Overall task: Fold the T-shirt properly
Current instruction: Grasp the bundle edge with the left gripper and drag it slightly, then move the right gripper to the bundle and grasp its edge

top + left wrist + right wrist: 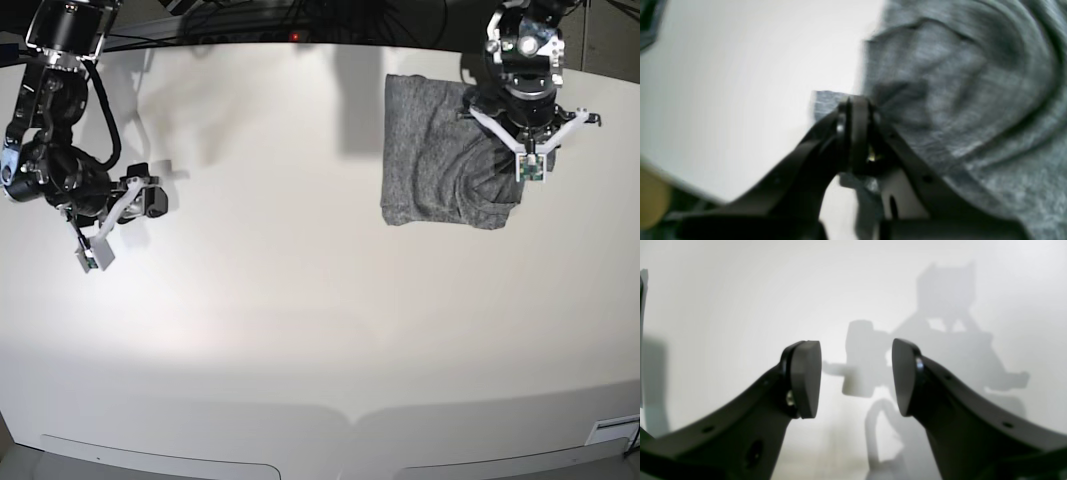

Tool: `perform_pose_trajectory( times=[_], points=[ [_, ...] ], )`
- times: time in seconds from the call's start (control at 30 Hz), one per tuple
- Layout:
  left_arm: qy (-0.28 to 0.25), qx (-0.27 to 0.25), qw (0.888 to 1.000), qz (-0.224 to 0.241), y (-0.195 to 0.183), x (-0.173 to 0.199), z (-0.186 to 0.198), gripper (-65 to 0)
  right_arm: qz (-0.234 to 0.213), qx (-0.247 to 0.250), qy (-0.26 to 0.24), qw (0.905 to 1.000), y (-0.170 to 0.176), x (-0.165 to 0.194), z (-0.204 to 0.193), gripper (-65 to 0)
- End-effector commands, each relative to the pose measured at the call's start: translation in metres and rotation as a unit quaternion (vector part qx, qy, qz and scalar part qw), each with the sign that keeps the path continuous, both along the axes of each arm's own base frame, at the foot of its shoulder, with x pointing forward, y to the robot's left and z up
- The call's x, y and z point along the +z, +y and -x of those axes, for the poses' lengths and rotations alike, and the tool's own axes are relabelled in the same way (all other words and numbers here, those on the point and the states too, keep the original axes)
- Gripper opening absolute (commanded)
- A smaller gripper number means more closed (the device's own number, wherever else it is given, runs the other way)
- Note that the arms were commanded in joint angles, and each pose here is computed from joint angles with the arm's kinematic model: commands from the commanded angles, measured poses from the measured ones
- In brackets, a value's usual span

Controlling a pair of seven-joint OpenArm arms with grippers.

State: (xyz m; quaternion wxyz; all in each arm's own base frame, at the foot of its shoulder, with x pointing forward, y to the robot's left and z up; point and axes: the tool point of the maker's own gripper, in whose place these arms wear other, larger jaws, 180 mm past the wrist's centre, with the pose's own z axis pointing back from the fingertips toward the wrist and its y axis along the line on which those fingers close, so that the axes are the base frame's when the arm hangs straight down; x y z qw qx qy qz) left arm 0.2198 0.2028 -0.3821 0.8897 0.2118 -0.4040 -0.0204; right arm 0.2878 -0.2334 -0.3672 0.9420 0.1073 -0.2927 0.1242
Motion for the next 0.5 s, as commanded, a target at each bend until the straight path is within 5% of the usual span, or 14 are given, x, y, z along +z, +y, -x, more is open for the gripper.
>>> perform_pose_trajectory(
  times=[0.0,0.33,0.47],
  points=[
    [-0.031,0.006,0.999,-0.027,0.01,0.016,-0.005,-65.0,0.003,0.003,-0.024,0.9997,-0.003,0.013,-0.009,-31.2],
    [-0.009,0.018,0.994,-0.104,0.043,0.009,0.004,-65.0,0.003,0.003,-0.024,0.9997,-0.003,0.013,-0.009,-31.2],
    [0.005,0.012,0.992,-0.128,0.051,-0.005,0.009,-45.1,0.003,0.003,-0.024,0.9997,-0.003,0.013,-0.009,-31.2]
  ],
)
